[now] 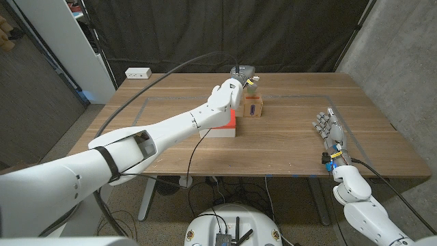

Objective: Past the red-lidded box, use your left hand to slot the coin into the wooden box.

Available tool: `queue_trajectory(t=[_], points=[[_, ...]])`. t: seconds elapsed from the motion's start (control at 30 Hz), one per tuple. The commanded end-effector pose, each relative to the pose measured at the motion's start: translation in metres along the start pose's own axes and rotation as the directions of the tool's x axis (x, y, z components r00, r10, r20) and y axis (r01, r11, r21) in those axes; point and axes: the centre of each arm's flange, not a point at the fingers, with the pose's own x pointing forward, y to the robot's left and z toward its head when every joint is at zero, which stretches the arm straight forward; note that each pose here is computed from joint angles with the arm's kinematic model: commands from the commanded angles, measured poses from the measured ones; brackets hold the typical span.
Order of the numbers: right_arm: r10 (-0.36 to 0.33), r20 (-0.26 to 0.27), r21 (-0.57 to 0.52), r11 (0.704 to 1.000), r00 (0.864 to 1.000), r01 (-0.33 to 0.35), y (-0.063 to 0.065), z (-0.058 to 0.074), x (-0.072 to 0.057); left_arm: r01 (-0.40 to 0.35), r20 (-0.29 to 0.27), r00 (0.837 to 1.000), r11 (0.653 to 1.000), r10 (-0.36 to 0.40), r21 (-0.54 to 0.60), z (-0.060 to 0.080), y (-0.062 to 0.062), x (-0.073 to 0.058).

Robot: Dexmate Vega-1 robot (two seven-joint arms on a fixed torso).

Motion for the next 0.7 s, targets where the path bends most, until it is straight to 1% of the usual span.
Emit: queue_trajectory(t=[0.03,0.17,0.43,0.6,0.7], points=[[-0.003,-0.005,-0.011,1.000,1.000,0.003,0.0011,-0.0009,-0.0032,0.036,0.066,0.997,0.999,-0.036,-0.004,-0.0052,-0.0052,0.0041],[-0.010,-0.008,0.000,1.000,1.000,0.010,0.0019,-0.0017,-0.0032,0.045,0.096,0.994,0.999,-0.045,0.008,-0.0040,-0.0070,0.0051],[-0.005,-0.008,-0.007,1.000,1.000,0.005,0.0042,-0.0032,-0.0030,0.019,0.095,0.995,1.000,-0.021,0.017,-0.0031,-0.0076,0.0042],[-0.006,-0.012,-0.006,1.000,1.000,0.005,0.0048,-0.0043,-0.0036,0.019,0.098,0.995,1.000,-0.021,0.014,-0.0051,-0.0071,0.0047],[-0.004,-0.013,-0.008,1.000,1.000,0.004,0.0053,-0.0049,-0.0037,0.020,0.101,0.995,1.000,-0.021,0.017,-0.0052,-0.0096,0.0048]])
